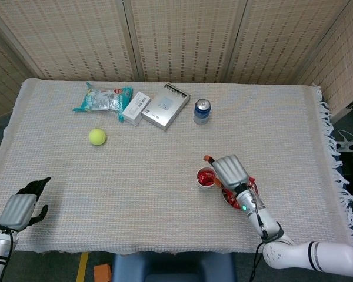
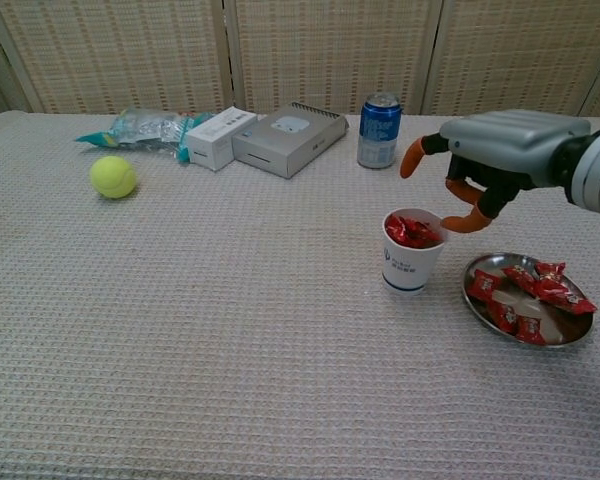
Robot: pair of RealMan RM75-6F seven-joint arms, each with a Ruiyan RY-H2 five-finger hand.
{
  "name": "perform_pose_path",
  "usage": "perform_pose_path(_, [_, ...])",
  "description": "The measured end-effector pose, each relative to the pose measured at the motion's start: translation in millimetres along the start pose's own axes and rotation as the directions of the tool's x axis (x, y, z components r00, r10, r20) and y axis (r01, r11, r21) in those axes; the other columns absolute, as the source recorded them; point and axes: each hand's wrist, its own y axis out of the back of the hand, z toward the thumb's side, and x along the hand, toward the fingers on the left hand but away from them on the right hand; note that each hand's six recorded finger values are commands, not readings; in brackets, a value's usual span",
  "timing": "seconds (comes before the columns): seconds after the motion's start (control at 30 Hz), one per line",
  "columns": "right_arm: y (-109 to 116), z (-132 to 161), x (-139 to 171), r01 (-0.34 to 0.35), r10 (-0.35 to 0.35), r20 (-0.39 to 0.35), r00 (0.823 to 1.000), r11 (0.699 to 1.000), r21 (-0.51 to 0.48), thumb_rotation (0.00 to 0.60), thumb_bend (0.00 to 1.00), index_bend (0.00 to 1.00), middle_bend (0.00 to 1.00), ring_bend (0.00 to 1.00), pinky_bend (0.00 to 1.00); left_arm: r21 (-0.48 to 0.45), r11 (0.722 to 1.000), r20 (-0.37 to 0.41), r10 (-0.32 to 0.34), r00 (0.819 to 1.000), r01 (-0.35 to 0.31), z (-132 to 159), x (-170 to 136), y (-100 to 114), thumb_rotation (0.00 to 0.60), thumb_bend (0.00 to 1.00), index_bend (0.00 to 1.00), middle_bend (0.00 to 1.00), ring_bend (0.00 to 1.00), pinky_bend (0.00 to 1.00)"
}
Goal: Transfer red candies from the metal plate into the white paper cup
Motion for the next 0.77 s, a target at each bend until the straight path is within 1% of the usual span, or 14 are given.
perform_pose_path(0.07, [2.9,-5.7,5.8,0.029,-0.029,0.008,1.000,0.999,0.022,0.600,0.24,0.19,0.83,0.82,1.00,-0.002,1.000,0.000,0.005,1.000,-0.005,-0.3,-0.7,1.2,0.600,0.47,0.00,0.11,0.10,0.26])
perform_pose_path(0.13, [4.6,-13.0,14.2,0.065,-0.066,0.020,0.998,0.997,0.048,0.600,0.24,0.17,0.70,0.70,0.99,-0.002,1.000,0.000,0.013,1.000,-0.013,-0.4,-1.3,2.8,0.600,0.47,0.00,0.11,0.10,0.27])
perform_pose_path(0.2, [4.5,-24.8,29.5,0.115,-0.118,0.038,0.992,0.990,0.079,0.600,0.23,0.14,0.56,0.58,0.92,-0.001,1.000,0.001,0.022,1.000,-0.022,-0.5,-2.0,4.1,0.600,0.47,0.00,0.08,0.10,0.27])
perform_pose_path(0.23, [3.6,-31.1,37.6,0.137,-0.142,0.051,0.989,0.986,0.091,0.600,0.23,0.13,0.50,0.52,0.85,0.000,1.000,0.002,0.026,1.000,-0.026,-0.4,-2.2,4.3,0.600,0.47,0.00,0.07,0.10,0.27])
perform_pose_path(0.3, [-0.5,-49.9,60.0,0.187,-0.198,0.094,0.976,0.976,0.112,0.600,0.23,0.08,0.39,0.40,0.72,0.001,1.000,0.002,0.031,1.000,-0.031,0.0,-3.1,4.3,0.600,0.47,0.00,0.05,0.10,0.28])
perform_pose_path(0.33, [-3.8,-59.6,71.4,0.204,-0.218,0.120,0.968,0.972,0.120,0.600,0.23,0.05,0.32,0.33,0.63,0.000,0.999,0.003,0.033,0.999,-0.033,0.4,-3.6,4.5,0.600,0.47,0.00,0.05,0.10,0.28])
perform_pose_path(0.37, [-9.9,-73.3,88.5,0.218,-0.238,0.160,0.958,0.967,0.131,0.600,0.23,0.03,0.27,0.28,0.57,0.001,0.999,0.004,0.037,0.999,-0.037,1.0,-4.4,4.9,0.600,0.47,0.00,0.05,0.10,0.28])
perform_pose_path(0.4, [-15.7,-83.3,102.1,0.220,-0.244,0.194,0.950,0.966,0.138,0.600,0.23,0.00,0.19,0.20,0.47,0.002,0.999,0.004,0.041,0.999,-0.041,1.4,-5.1,5.3,0.600,0.47,0.00,0.05,0.10,0.28])
perform_pose_path(0.43, [-22.1,-92.8,116.1,0.216,-0.245,0.229,0.942,0.966,0.143,0.600,0.23,0.00,0.15,0.16,0.41,0.004,0.999,0.006,0.045,0.999,-0.045,1.9,-6.1,5.7,0.600,0.47,0.00,0.05,0.10,0.28])
perform_pose_path(0.47, [-30.5,-104.6,134.7,0.207,-0.242,0.277,0.930,0.967,0.150,0.600,0.23,0.00,0.14,0.13,0.38,0.006,0.999,0.008,0.050,0.999,-0.051,2.7,-7.6,6.4,0.600,0.47,0.00,0.05,0.10,0.28])
perform_pose_path(0.57, [-44.7,-125.7,176.3,0.193,-0.244,0.374,0.895,0.967,0.169,0.600,0.22,0.00,0.11,0.10,0.30,0.009,0.998,0.015,0.068,0.998,-0.068,4.0,-11.2,9.4,0.600,0.47,0.00,0.04,0.09,0.28])
perform_pose_path(0.6, [-45.9,-128.1,184.6,0.193,-0.249,0.387,0.888,0.965,0.178,0.600,0.22,0.00,0.11,0.09,0.27,0.008,0.997,0.018,0.073,0.997,-0.074,4.3,-12.1,10.7,0.600,0.47,0.00,0.04,0.09,0.28])
perform_pose_path(0.7, [-41.0,-128.5,195.0,0.223,-0.288,0.384,0.877,0.953,0.204,0.600,0.22,0.00,0.10,0.07,0.20,-0.004,0.996,0.029,0.091,0.995,-0.091,4.9,-14.9,14.4,0.600,0.47,0.00,0.03,0.07,0.28])
perform_pose_path(0.77, [-39.8,-129.8,200.2,0.233,-0.297,0.386,0.874,0.951,0.205,0.600,0.22,0.00,0.08,0.06,0.18,-0.014,0.995,0.032,0.096,0.995,-0.095,4.1,-17.1,15.6,0.600,0.47,0.00,0.03,0.07,0.28])
